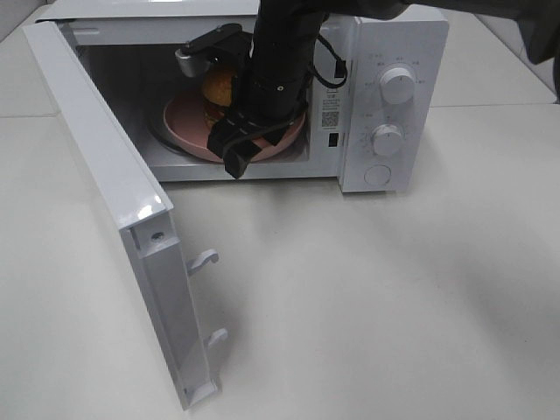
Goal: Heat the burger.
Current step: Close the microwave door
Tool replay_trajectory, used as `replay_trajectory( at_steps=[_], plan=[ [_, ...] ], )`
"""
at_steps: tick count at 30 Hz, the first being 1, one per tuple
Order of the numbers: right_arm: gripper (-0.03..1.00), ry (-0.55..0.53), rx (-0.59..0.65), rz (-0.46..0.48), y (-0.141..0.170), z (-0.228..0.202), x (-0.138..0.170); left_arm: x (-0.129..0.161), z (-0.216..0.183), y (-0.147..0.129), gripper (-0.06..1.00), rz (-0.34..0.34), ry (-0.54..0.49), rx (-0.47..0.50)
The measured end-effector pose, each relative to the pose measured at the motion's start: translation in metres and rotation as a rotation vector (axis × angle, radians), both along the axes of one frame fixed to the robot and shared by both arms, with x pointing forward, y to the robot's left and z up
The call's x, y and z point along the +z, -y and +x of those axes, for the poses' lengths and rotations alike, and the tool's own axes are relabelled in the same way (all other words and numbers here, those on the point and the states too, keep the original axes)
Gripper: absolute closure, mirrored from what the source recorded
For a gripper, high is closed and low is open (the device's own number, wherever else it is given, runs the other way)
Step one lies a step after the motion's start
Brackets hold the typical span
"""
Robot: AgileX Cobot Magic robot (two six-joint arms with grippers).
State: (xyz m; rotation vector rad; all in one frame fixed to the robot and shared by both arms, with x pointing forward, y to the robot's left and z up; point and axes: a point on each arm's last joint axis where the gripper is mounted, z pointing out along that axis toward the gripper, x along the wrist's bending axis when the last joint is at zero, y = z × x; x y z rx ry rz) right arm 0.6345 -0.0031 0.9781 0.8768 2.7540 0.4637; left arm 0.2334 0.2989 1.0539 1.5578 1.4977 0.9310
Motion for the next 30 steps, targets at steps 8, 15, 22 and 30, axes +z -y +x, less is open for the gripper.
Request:
replay_trajectory(
  at_steps=[8, 15, 22, 30],
  plan=[
    [0.25, -0.077, -0.094, 0.032, 0.005, -0.012, 0.024, 0.0, 0.0, 0.0, 0.94, 0.0, 0.0, 0.0],
    [0.25, -0.202, -0.137, -0.003, 0.009, -0.023, 0.022, 0.0, 0.0, 0.0, 0.94, 0.0, 0.0, 0.0],
    [0.25, -0.241, -0.206, 0.026, 0.007, -0.025, 0.022, 0.0, 0.0, 0.0, 0.94, 0.0, 0.0, 0.0],
    [0.25, -0.266, -0.248, 0.006, 0.014, -0.032, 0.019, 0.0, 0.0, 0.0, 0.94, 0.0, 0.0, 0.0]
  ],
)
